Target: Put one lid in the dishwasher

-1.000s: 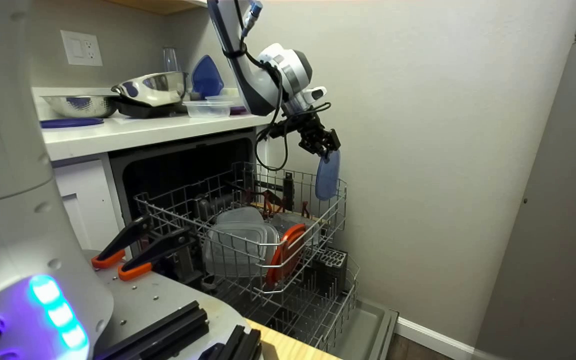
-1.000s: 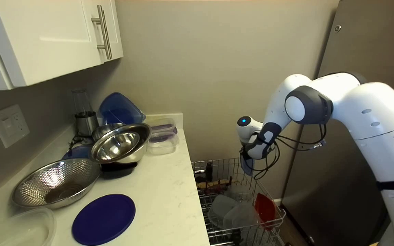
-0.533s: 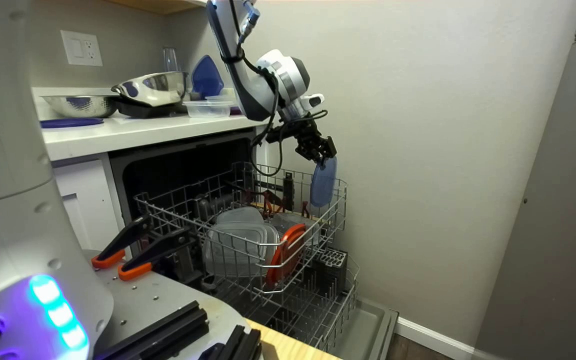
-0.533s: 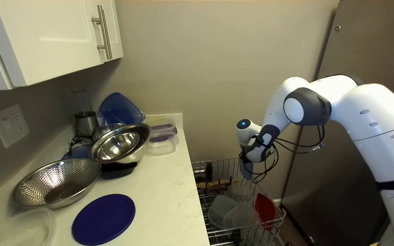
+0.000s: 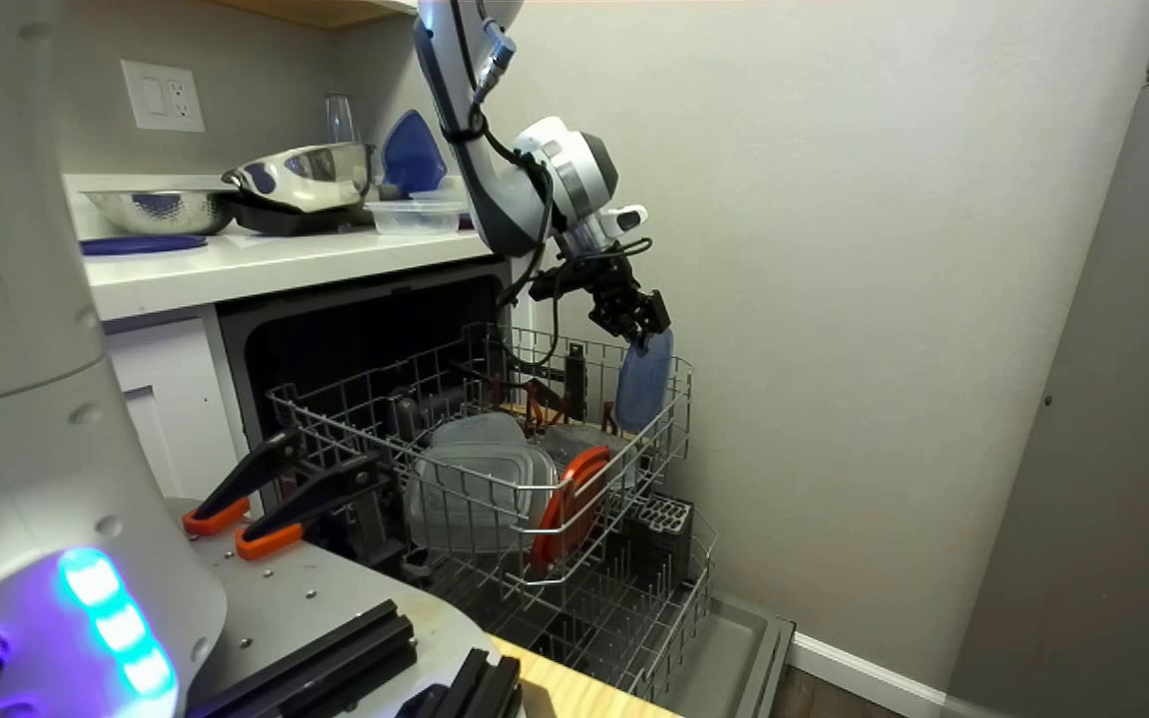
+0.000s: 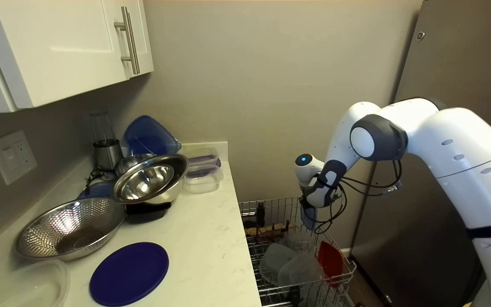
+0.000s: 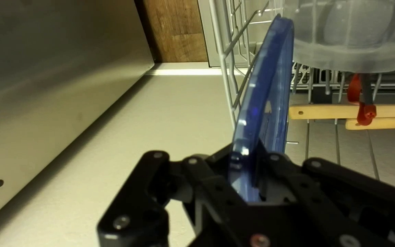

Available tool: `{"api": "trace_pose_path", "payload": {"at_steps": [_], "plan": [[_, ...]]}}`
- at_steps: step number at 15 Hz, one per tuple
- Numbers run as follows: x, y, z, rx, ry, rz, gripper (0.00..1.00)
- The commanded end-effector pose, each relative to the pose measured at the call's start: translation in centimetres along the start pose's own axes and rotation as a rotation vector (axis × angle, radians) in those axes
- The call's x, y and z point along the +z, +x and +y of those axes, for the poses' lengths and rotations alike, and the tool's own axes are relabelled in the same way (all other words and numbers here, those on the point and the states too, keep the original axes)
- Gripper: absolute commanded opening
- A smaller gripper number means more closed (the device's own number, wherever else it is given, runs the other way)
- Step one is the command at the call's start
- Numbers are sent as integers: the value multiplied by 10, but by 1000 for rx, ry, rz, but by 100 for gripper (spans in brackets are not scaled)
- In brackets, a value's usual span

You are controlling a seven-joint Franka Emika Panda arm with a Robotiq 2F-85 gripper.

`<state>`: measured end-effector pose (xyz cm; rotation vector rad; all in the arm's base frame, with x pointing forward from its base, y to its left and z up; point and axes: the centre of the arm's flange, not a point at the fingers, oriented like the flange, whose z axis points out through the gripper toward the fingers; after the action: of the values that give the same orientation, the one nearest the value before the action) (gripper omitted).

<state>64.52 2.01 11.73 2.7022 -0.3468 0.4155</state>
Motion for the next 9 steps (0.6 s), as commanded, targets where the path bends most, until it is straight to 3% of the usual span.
{"api": "trace_pose_path", "payload": {"at_steps": [1,9], "plan": [[10,-3,2,-11,12,-9,3],[30,-15,-7,-38,19,-44,3]]}}
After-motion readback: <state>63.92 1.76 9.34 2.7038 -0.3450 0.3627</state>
